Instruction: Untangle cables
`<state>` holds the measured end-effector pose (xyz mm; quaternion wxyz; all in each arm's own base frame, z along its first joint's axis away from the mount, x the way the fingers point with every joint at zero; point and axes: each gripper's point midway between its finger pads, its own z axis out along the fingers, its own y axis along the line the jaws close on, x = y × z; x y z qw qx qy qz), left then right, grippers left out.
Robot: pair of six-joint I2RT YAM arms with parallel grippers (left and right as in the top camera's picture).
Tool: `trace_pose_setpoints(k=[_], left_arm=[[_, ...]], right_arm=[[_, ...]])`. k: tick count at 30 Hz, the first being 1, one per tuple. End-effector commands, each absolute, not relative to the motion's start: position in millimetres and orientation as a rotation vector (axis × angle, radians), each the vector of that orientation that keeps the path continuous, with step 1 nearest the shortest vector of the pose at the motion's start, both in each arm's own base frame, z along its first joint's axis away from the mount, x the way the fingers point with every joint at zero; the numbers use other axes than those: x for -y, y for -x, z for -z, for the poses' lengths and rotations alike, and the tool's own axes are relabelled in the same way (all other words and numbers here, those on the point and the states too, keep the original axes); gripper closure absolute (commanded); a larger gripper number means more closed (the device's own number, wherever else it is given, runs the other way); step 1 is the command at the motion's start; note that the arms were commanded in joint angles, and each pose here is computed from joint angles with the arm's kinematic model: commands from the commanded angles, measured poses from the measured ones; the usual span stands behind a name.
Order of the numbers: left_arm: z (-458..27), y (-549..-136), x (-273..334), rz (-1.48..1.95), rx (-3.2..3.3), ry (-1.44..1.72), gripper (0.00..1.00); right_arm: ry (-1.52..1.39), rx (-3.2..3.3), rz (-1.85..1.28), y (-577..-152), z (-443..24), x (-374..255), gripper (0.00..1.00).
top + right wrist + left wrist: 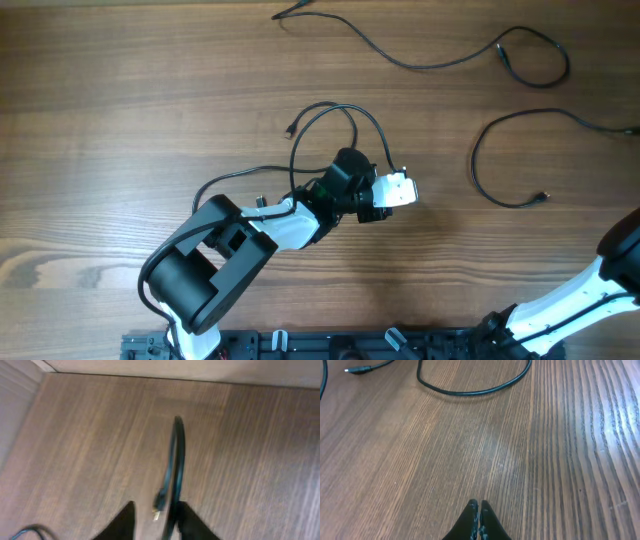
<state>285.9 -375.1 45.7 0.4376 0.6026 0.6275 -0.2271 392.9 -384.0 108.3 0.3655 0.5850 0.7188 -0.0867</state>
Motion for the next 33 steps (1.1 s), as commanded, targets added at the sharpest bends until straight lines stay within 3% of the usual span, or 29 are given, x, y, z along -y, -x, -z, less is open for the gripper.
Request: trace_pose_setpoints(k=[1,6,7,12,13,15,19,21,25,30,31,32,33], left_arm=[[-40.1,-282.4,375.1,0.628,-1.626,-1.46,0.96],[-39.7,-283.9,374.3,0.644,-1.667,-1.422,0.96],[-39.3,-286.1,373.3,0.628,-1.673,-1.416,0.96],[-42.1,-306.8,365.5,0.595,-1.794,-1.234,0.96],[-44.4,-311.4,363.7,0.616,-1.824,-1.177,0.94],[-49.5,-328.4,352.7,0.679,-1.913,-1.001,0.8],[-52.6,-348.2,335.5,0.696,-1.964,-0.87,0.8],[-61.1,-354.5,335.3,0.695,-1.928,-0.853,0.74],[-62.8,-375.5,316.3,0.663,-1.977,-0.694,0.77],[-53.8,-406.7,267.4,0.691,-2.116,-0.362,0.66],[-49.1,-408.9,258.8,0.678,-2.141,-0.34,0.58],[-42.0,-409.5,249.9,0.658,-2.176,-0.322,0.41],[-32.7,-409.8,237.7,0.625,-2.223,-0.294,0.36]], right_arm=[[-1.547,-1.829,0.296,-378.7,-99.2,400.2,0.55],[-1.574,-1.843,0.313,-365.6,-94.1,407.0,0.03],[-1.545,-1.878,0.305,-366.7,-92.6,404.7,0.0],[-1.266,-2.099,0.055,-395.6,-86.3,367.4,0.0],[-1.204,-2.122,-0.036,-403.9,-87.4,355.7,0.0],[-1.07,-2.135,-0.247,-421.6,-96.4,328.8,0.0],[-0.86,-2.134,-0.495,-446.5,-115.0,283.3,0.0],[-0.735,-2.17,-0.6,-460.4,-120.2,244.5,0.0],[-0.57,-2.244,-0.752,-483.3,-120.5,168.9,0.0],[-0.32,-2.349,-0.872,-506.9,-118.4,51.1,0.0],[-0.27,-2.365,-0.893,-508.5,-118.3,28.8,0.0],[-0.212,-2.387,-0.915,-508.7,-117.3,2.2,0.0],[-0.168,-2.408,-0.921,-507.9,-115.6,-18.7,0.01]])
